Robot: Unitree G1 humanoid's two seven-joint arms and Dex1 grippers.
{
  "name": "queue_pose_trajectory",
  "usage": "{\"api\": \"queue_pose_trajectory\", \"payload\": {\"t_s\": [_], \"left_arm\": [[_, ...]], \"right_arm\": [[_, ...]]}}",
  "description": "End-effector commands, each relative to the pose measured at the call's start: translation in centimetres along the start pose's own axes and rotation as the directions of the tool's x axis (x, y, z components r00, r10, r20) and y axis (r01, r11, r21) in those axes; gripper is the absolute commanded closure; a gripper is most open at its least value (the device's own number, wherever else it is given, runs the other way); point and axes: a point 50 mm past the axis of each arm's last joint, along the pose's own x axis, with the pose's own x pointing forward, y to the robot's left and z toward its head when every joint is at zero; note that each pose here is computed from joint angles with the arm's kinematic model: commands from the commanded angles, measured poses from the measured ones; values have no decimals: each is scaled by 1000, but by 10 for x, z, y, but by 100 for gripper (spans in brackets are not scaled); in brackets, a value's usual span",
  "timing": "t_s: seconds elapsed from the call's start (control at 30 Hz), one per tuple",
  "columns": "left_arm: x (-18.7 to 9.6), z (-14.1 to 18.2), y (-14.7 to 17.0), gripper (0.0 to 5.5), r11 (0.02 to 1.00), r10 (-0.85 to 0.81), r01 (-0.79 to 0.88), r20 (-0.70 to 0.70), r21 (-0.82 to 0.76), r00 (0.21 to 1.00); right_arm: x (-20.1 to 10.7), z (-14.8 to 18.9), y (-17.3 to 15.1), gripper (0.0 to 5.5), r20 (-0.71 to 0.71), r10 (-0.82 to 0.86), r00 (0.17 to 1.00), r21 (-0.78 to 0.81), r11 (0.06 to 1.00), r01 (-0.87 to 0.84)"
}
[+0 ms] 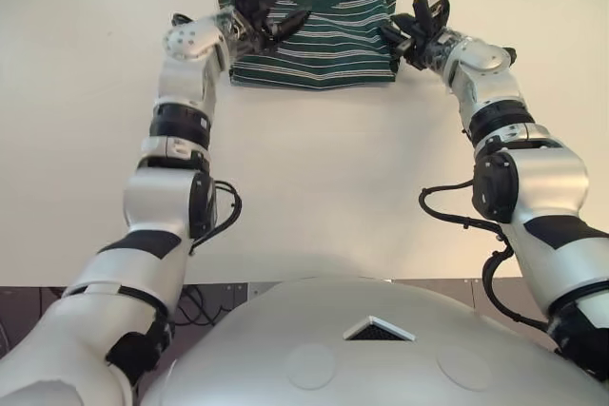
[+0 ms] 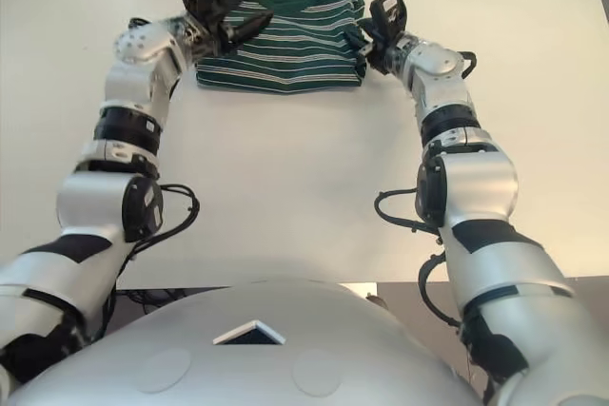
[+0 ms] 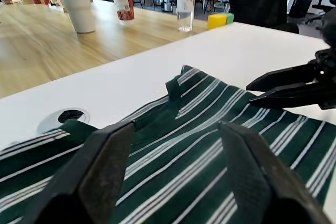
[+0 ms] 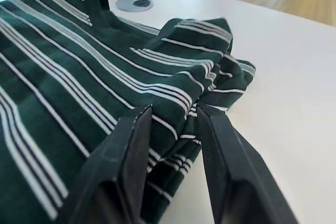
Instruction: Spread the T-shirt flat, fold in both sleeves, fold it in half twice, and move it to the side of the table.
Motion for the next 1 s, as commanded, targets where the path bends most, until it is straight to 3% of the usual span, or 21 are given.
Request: {"api": "queue_pose_trajectory", "payload": {"t_s": [0.03,0.1,0.2,0.33,0.43,0.53,0.63,0.7,0.8,0.87,1.0], "left_arm": [[-23,12,9,258,996,75,-76,20,38,997],[-33,21,9,258,993,105,-107,41,55,994],[-46,31,-1,258,989,118,-123,62,84,991],[-67,27,-31,258,998,28,-30,35,57,999],[-82,21,-52,258,990,-138,138,-16,-28,990],[-96,16,-58,258,965,-255,247,-97,-86,962],[-98,16,-64,258,964,-258,250,-104,-85,960],[-90,13,-73,258,968,-223,215,-50,-128,973],[-77,-2,-95,258,961,-202,196,-11,-194,979],[-71,-11,-111,258,946,-205,202,16,-252,979],[-52,-29,-127,258,946,-113,106,-5,-307,994]], "right_arm": [[1,-20,15,398,-125,87,988,-91,991,-98],[-4,-41,16,398,-264,87,961,-110,987,-119],[-11,-60,22,398,-354,143,924,13,989,-148],[-16,-52,38,398,-321,160,933,198,975,-99],[-33,-33,91,398,-236,260,936,348,922,-169],[-59,-11,125,398,-218,283,934,367,910,-190],[-90,12,116,398,-207,140,968,263,961,-83],[-106,39,99,398,-102,31,994,198,980,-10],[-122,73,88,398,81,-22,996,238,971,2],[-130,84,82,398,138,-42,990,261,965,5],[-133,78,66,398,100,-73,992,290,956,41]]}}
